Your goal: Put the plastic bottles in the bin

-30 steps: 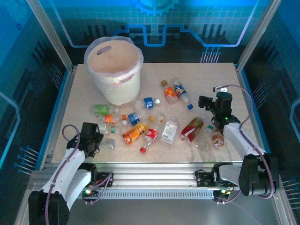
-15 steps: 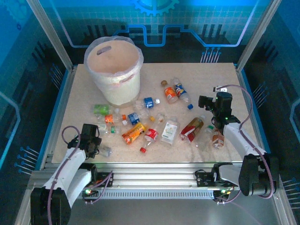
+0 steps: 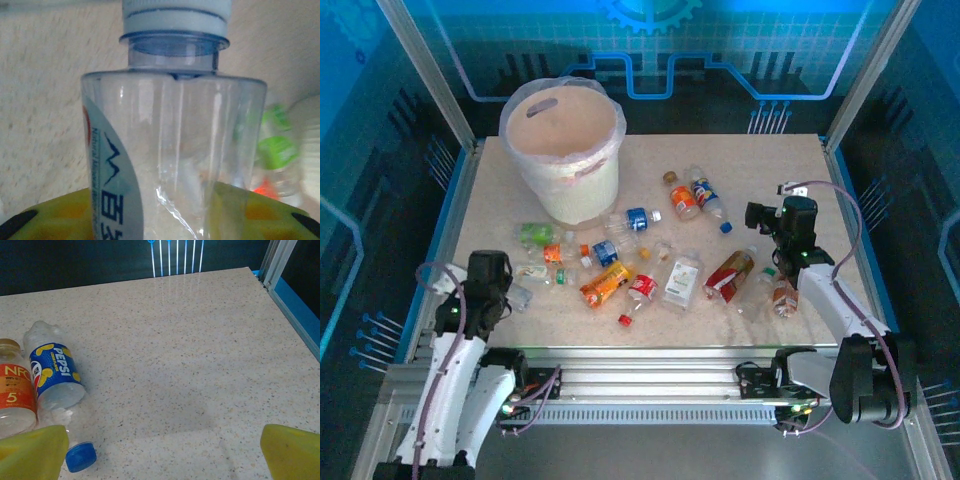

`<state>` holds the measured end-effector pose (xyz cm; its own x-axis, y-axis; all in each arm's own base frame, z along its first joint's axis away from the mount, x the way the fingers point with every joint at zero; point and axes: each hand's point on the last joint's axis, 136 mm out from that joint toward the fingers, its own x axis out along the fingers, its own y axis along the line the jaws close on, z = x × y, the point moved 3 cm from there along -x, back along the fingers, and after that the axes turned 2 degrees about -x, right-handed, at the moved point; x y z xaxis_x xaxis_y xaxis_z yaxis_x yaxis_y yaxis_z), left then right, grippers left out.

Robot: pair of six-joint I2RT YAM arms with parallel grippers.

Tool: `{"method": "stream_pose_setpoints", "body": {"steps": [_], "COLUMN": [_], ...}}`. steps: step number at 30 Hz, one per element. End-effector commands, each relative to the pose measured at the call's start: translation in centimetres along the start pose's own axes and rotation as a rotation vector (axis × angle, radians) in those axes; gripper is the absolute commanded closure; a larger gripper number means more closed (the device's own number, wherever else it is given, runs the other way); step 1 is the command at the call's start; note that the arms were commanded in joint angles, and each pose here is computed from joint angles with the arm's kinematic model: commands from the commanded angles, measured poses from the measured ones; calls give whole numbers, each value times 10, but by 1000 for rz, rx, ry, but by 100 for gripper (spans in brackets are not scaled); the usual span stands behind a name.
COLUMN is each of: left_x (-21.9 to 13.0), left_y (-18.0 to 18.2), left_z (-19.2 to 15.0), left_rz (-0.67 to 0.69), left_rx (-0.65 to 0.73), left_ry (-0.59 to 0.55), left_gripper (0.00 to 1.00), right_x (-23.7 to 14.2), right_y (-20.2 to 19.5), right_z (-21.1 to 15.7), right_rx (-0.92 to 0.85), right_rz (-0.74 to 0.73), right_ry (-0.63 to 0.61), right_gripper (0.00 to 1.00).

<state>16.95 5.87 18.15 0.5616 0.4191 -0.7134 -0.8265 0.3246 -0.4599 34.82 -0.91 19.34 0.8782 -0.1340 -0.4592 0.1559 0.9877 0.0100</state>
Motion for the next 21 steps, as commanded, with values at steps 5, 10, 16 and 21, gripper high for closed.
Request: {"method": "stream_pose_setpoints", "body": {"steps": [5, 10, 16, 21], "left_x": [-56, -90, -117, -125], "left_y": [-62, -116, -188, -263], "left_z": [71, 104, 127, 129], "left_rz": [-142, -317, -507, -701], "left_rx": [177, 221, 254, 313], "left_ry": [-228, -325, -352, -309], "left_gripper": [60, 64, 66, 68], "right_x": [-3, -3, -2, -3], "right_y": [-9, -9, -10, -11], "right_z": [2, 2, 1, 0], "right_rx": [28, 28, 31, 30], "right_rz": [-38, -42, -51, -53], "right_ry": [-24, -24, -22, -20], "right_gripper": [0, 0, 0, 0]}}
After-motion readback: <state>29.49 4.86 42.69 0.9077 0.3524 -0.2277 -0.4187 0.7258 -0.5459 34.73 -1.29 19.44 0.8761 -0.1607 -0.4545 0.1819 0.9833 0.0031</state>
